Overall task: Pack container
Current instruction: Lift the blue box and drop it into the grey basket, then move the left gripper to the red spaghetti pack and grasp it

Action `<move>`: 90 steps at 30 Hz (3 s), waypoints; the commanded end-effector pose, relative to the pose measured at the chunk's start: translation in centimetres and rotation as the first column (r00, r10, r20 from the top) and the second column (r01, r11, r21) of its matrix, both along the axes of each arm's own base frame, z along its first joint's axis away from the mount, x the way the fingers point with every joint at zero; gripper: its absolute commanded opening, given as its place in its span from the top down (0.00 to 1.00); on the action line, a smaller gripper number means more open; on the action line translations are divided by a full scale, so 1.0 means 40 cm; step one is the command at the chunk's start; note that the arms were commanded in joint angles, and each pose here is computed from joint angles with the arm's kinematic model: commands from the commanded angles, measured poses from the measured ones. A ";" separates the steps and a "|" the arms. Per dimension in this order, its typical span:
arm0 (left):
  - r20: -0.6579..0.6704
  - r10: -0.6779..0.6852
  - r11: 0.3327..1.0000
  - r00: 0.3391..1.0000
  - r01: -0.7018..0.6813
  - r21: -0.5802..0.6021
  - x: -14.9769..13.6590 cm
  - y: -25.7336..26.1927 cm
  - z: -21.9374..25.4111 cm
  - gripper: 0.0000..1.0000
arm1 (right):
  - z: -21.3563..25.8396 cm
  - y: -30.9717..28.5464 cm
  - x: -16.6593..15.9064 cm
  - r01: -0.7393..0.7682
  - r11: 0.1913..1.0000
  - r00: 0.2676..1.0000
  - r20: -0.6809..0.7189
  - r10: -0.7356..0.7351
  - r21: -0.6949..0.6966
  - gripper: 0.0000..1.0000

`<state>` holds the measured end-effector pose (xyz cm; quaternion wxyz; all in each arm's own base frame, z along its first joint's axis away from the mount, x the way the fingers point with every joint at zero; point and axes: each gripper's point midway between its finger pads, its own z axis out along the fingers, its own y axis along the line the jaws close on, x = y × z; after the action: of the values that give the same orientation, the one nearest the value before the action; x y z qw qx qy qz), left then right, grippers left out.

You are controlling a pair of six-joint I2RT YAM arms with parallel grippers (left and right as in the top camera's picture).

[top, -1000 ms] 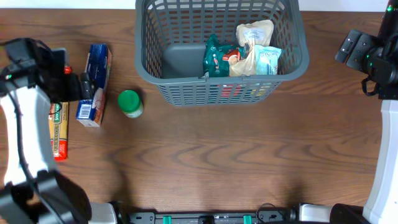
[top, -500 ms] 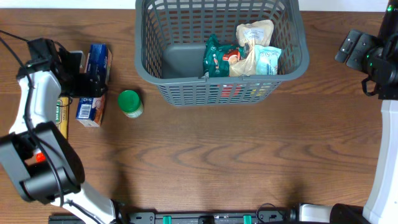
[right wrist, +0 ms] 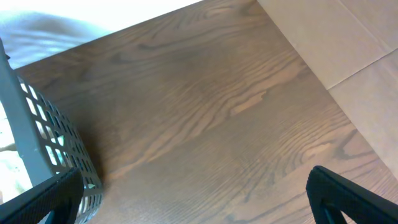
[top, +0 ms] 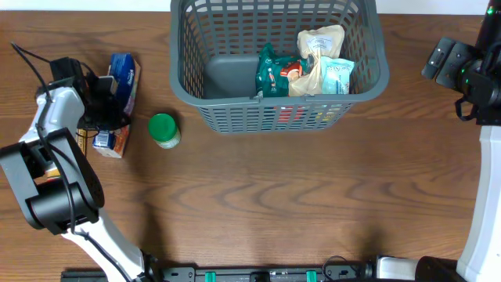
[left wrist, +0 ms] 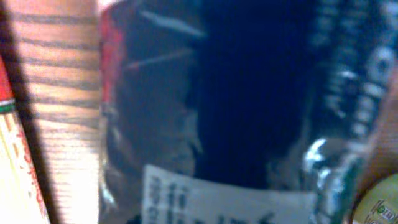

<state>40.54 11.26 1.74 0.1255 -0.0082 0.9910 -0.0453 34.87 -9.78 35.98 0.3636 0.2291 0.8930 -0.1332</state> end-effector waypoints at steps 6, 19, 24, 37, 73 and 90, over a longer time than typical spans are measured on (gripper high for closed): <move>0.200 0.024 0.998 0.979 -0.034 0.050 0.082 0.026 0.184 0.94 | 0.005 -0.010 -0.004 0.024 1.000 1.000 0.007 -0.024 -0.005 0.01; 0.779 -0.240 0.970 0.580 0.107 0.219 0.126 -0.202 0.976 0.95 | 0.005 -0.010 -0.004 0.024 1.000 1.000 0.007 -0.024 -0.005 0.01; 0.803 -0.453 0.882 0.387 0.322 0.343 0.086 -0.428 1.074 0.94 | 0.005 -0.010 -0.004 0.024 1.000 1.000 0.007 -0.024 -0.005 0.01; 0.612 -0.775 0.545 0.158 0.658 0.521 0.068 -0.786 0.896 0.95 | 0.005 -0.010 -0.004 0.024 1.000 1.000 0.007 -0.024 -0.005 0.01; 0.319 -0.907 0.359 0.275 0.900 0.246 -0.055 -0.871 0.554 0.01 | 0.005 -0.010 -0.004 0.024 1.000 1.000 0.007 -0.024 -0.005 0.01; 0.586 -0.523 0.850 0.619 0.432 0.303 0.158 -0.656 0.847 0.02 | 0.005 -0.010 -0.004 0.024 1.000 1.000 0.007 -0.024 -0.005 0.01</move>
<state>45.40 -19.18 30.55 0.3915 0.4066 0.8246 -0.0377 34.87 -9.78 35.98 0.3636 0.2291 0.8930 -0.1332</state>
